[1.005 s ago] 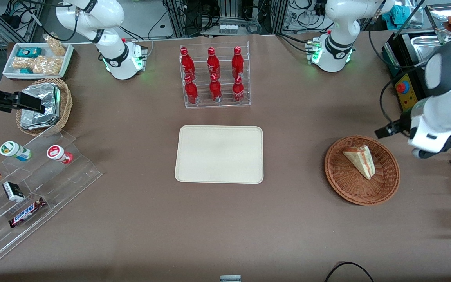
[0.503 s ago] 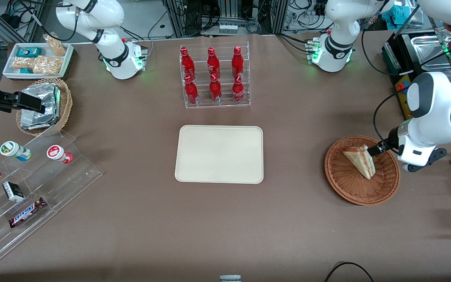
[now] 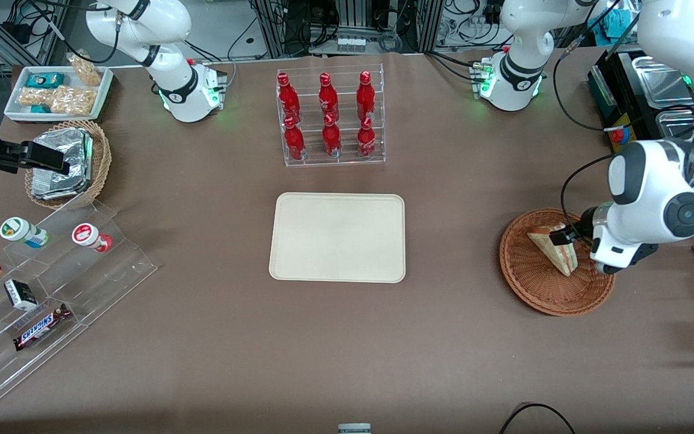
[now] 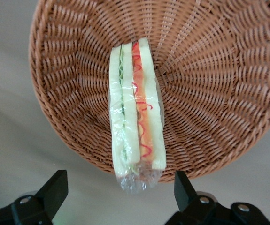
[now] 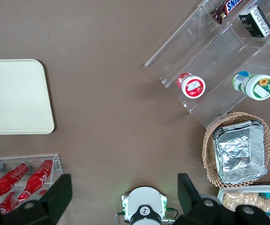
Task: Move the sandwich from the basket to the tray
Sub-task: 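Lower the open left gripper over the wrapped sandwich in the basket, then close the left gripper on the sandwich and lift it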
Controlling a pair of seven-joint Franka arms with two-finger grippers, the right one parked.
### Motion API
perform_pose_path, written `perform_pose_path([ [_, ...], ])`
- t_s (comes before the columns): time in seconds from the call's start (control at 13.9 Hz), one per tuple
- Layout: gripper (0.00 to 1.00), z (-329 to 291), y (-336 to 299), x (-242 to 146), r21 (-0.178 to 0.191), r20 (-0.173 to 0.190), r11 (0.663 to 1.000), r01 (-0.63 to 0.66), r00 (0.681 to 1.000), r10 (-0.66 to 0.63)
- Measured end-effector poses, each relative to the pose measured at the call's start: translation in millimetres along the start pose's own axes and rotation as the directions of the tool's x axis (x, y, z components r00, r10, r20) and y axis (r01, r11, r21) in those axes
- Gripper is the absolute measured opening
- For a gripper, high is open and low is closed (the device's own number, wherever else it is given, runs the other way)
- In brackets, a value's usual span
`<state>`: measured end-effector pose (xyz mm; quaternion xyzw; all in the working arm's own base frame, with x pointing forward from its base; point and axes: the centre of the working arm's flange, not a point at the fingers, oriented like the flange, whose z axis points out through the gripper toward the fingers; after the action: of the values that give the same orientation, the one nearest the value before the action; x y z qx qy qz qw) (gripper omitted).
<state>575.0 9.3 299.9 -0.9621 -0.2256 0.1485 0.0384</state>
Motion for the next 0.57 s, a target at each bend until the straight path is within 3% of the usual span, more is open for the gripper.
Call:
perform_pose_path([
  [0.57,1.0,42.3,7.7,11.7,0.006,0.045,1.0,-0.006,0.999,0.006],
])
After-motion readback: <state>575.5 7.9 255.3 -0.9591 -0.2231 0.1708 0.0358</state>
